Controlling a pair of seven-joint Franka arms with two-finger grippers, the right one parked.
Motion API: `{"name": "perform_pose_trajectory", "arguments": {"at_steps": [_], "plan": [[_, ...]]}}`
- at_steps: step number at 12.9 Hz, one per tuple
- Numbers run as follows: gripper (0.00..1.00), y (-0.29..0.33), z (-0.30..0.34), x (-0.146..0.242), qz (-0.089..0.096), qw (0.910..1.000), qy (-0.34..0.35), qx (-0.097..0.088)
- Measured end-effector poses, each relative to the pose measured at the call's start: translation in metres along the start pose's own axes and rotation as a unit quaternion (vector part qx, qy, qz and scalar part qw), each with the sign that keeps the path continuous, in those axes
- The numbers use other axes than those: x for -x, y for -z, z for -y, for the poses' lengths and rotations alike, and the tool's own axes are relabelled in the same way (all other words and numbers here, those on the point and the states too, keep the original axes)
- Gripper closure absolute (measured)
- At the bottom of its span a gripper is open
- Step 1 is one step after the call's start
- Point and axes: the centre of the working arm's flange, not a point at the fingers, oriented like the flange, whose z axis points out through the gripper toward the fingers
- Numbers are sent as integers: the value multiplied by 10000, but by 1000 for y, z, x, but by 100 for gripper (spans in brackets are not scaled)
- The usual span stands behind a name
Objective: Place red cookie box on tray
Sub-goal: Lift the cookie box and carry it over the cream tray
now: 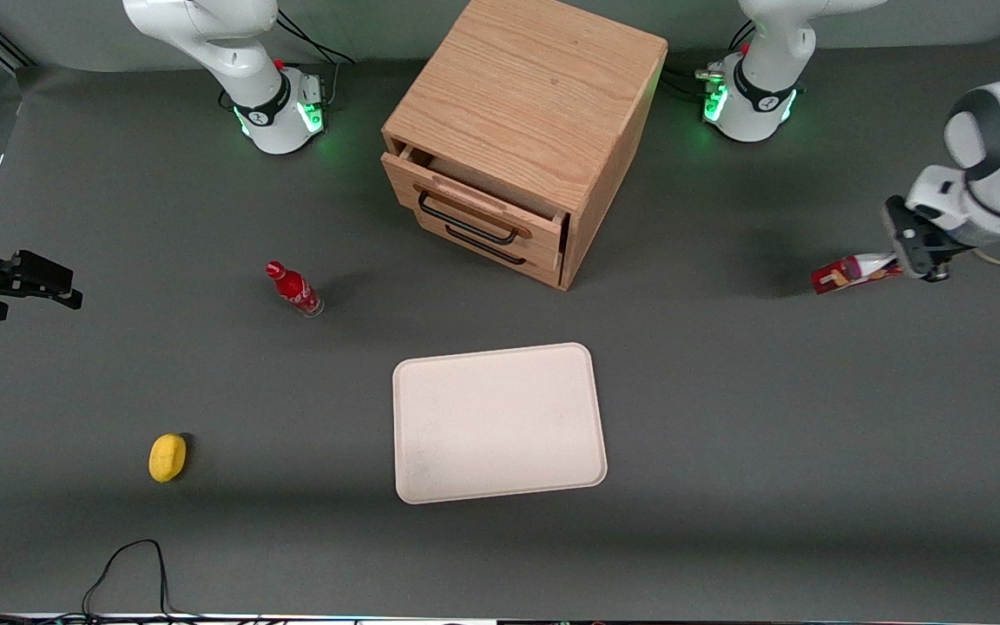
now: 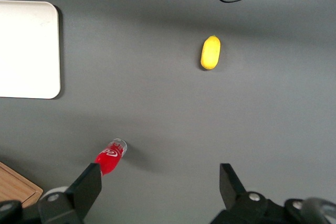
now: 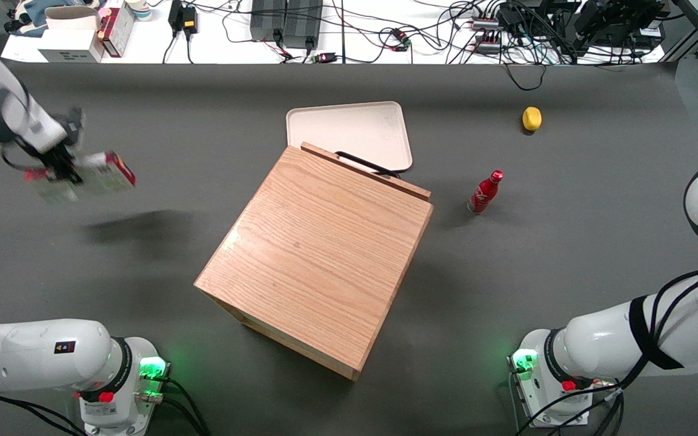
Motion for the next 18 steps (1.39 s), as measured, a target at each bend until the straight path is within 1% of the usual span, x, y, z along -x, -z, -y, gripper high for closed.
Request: {"name": "perform_pose_trajectory", "arguments": {"at_steps": [2, 5, 6, 8, 10, 11, 13, 15, 16, 17, 18], "plan": [[93, 88, 8, -14, 70, 9999, 153, 0], [93, 188, 8, -31, 150, 9981, 594, -21], [93, 210, 10, -34, 166, 9969, 764, -12], [93, 237, 21, -42, 183, 9932, 1152, 26], [93, 247, 36, -59, 159, 9861, 1653, -8], [93, 249, 40, -75, 140, 9810, 1934, -35], [93, 250, 40, -127, 121, 9667, 2556, -65], [93, 244, 27, -200, 119, 9456, 3252, -54], [93, 239, 20, -237, 106, 9330, 3596, -34], [93, 233, 15, -274, 53, 9176, 3974, -5], [93, 225, 15, -307, -38, 9010, 4338, 52]]}}
